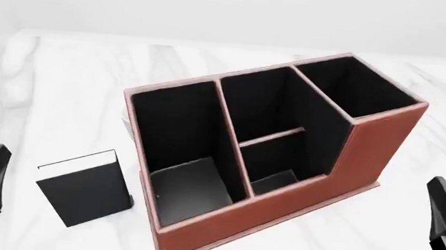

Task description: Pick up the book and place it in the back compartment of the caddy.

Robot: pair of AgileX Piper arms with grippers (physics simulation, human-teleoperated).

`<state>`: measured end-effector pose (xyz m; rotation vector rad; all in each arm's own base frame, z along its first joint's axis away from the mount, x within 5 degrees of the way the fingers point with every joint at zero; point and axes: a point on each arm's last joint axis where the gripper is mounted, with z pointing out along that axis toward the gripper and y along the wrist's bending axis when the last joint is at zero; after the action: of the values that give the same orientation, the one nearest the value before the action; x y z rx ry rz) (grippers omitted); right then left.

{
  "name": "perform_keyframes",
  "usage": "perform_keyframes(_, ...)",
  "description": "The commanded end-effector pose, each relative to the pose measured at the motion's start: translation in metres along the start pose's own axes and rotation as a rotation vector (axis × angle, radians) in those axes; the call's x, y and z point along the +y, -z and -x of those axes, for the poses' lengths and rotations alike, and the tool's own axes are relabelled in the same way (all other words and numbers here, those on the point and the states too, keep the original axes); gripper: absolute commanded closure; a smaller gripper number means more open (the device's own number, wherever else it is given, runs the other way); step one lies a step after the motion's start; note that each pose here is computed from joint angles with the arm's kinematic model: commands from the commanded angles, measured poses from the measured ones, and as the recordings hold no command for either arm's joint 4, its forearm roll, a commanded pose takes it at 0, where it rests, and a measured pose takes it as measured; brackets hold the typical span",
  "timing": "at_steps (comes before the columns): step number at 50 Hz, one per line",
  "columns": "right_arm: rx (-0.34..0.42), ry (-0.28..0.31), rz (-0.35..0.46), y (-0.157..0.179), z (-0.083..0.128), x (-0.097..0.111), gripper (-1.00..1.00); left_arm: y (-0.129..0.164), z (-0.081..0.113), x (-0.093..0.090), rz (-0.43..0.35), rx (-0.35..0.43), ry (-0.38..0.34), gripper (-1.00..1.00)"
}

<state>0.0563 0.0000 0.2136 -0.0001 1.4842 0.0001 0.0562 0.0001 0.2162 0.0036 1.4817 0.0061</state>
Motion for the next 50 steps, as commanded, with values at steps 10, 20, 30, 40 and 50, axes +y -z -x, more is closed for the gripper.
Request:
perform_keyframes(10, 0.000, 0.001, 0.001, 0.000, 0.000, 0.000, -1.00, -0.009, 0.044, -0.002, -0.038, 0.012, -0.188, -1.00)
perform_keyframes(20, 0.000, 0.001, 0.002, 0.000, 0.000, 0.000, -1.00, -0.041, 0.076, -0.020, -0.258, 0.173, -0.356, -1.00)
perform_keyframes(30, 0.000, 0.001, 0.002, 0.000, 0.000, 0.000, -1.00, -0.065, 0.107, -0.044, -0.453, 0.262, -0.449, -1.00)
perform_keyframes(40, 0.000, 0.001, 0.003, 0.000, 0.000, 0.000, -1.00, -0.074, 0.139, -0.062, -0.605, 0.415, -0.515, -1.00)
perform_keyframes(50, 0.000, 0.001, 0.003, 0.000, 0.000, 0.000, -1.00, -0.077, 0.149, -0.066, -0.654, 0.554, -0.557, -1.00)
